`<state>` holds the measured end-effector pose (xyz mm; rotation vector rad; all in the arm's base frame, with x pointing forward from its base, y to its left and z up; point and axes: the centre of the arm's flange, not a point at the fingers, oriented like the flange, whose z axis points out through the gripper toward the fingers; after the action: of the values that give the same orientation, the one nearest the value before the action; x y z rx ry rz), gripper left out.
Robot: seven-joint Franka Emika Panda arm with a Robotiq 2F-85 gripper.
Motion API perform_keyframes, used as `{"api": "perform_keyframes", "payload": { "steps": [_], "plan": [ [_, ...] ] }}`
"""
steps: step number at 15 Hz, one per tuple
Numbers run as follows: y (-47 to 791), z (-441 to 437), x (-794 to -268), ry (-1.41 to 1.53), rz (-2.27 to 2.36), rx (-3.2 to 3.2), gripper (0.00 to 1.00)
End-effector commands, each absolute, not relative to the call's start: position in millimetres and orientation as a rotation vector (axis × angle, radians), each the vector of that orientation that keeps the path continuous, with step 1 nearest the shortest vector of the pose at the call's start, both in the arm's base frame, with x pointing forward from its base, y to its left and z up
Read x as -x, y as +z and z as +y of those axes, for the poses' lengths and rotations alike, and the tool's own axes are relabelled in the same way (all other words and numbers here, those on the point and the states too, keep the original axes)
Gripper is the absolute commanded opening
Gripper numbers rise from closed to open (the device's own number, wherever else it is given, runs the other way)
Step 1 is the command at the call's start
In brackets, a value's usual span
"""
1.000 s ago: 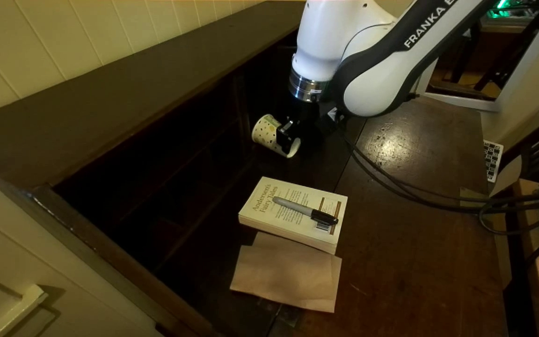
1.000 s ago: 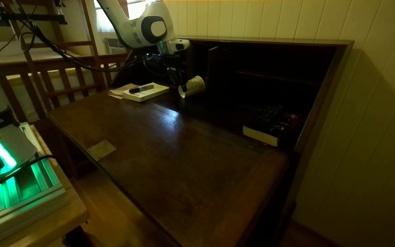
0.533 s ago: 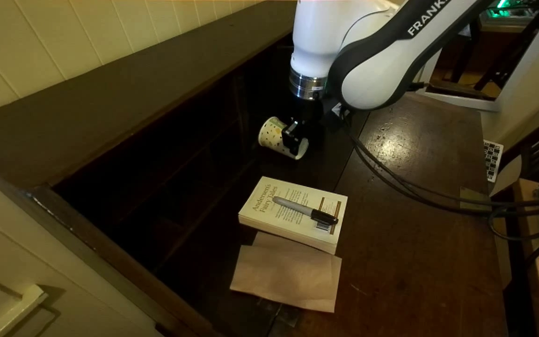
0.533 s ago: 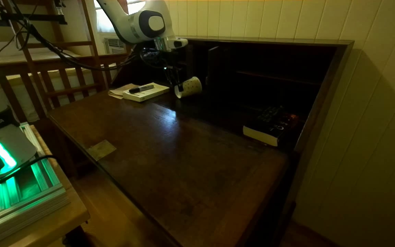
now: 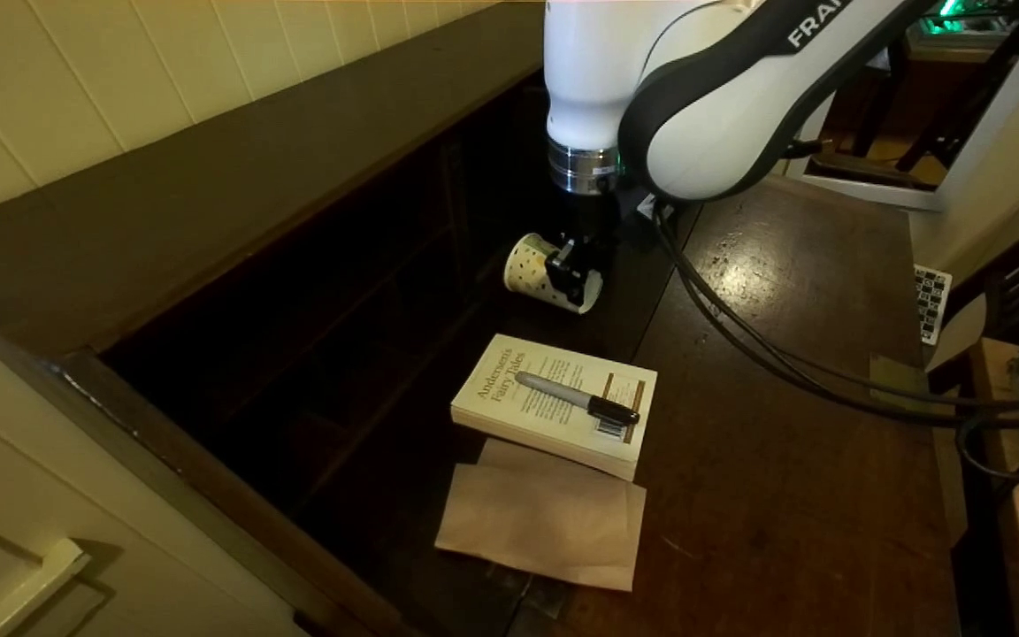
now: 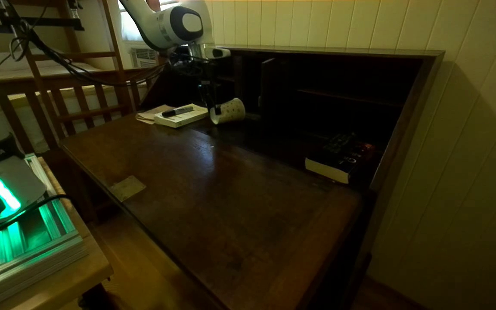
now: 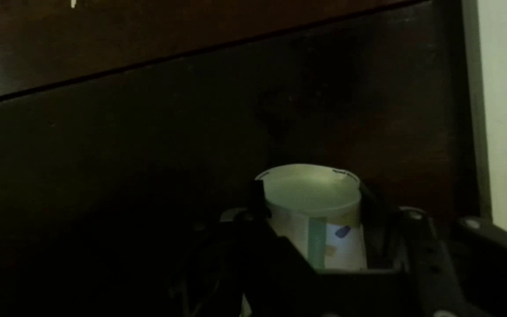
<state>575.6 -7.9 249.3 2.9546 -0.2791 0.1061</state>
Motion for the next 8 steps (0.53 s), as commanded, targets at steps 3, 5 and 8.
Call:
{"api": "perform_keyframes", "payload": {
  "steps": [3,5,8],
  "plan": [
    [262.1,7.3,-557.2,0.026,-0.255,-2.943,0.53],
    [264.6,11.0,-553.2,0.007,-0.248,-2.944,0.66],
    [269.6,15.2,-546.6,-0.006,-0.235,-2.944,0.91]
  ]
}}
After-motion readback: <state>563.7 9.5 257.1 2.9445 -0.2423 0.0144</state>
